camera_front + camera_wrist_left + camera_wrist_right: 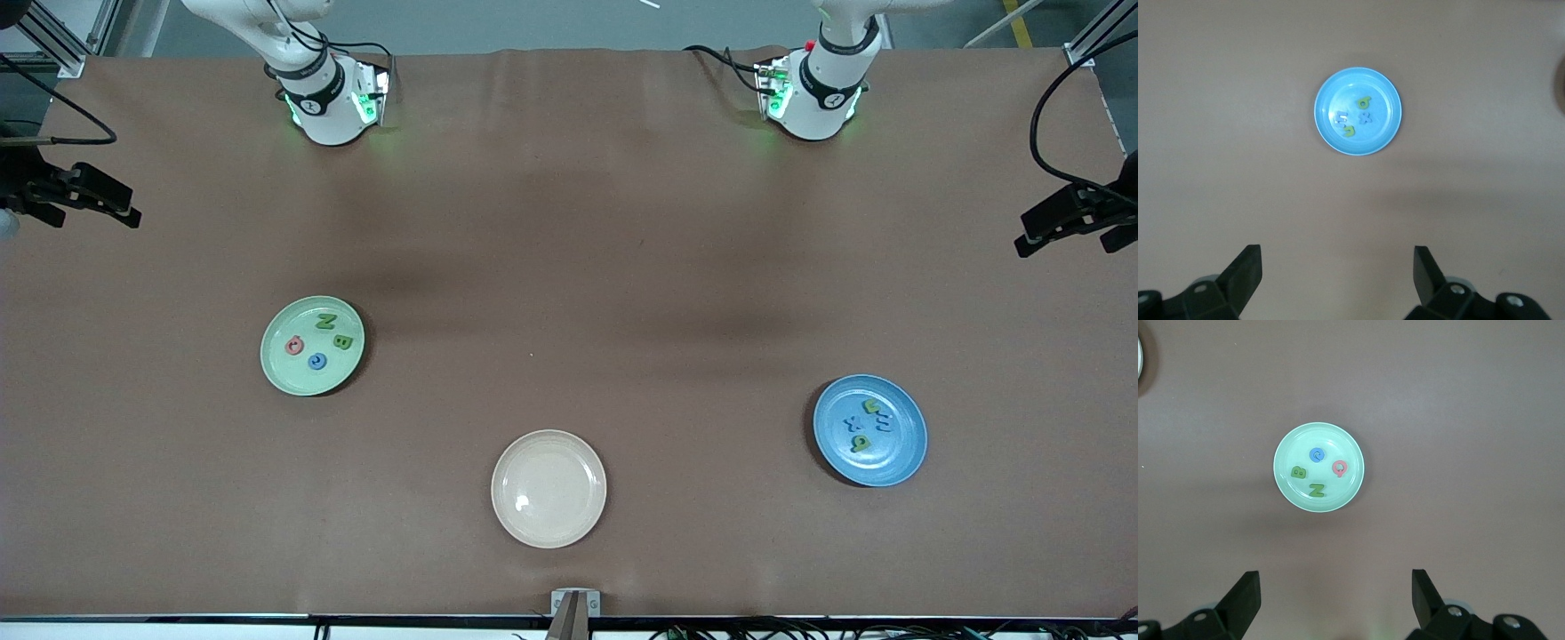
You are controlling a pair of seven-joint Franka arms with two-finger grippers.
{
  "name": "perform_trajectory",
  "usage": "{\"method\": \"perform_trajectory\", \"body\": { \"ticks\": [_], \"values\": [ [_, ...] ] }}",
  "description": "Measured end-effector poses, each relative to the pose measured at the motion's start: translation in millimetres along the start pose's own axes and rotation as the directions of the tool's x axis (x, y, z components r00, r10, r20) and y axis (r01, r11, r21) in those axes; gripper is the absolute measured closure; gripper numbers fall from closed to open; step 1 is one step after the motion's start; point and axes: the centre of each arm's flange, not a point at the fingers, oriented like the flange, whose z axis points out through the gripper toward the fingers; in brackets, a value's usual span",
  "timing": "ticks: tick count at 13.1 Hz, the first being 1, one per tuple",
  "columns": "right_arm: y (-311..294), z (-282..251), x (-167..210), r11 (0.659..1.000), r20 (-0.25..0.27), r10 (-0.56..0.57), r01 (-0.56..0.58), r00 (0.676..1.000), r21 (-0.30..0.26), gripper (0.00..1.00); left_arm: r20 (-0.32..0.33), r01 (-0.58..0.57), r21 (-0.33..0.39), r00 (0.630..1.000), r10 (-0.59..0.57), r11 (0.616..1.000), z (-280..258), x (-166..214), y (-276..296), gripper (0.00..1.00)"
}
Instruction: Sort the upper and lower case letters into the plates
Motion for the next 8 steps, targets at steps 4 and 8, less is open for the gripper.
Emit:
{"method": "perform_trajectory", "body": {
  "ticks": [4, 8],
  "values": [
    [2, 0, 0, 1.000, 0.000, 0.003, -0.003, 1.000, -0.003, 0.00, 0.014, -0.045, -0.003, 0.999, 0.045, 0.999, 2, -10, 27, 0.00],
    [2, 0, -1, 1.000, 0.006, 0.003, -0.003, 1.000, -0.002, 0.00, 0.008, -0.071, 0.001, 0.997, 0.071, 0.997, -3, -30, 39, 0.00]
  ]
}}
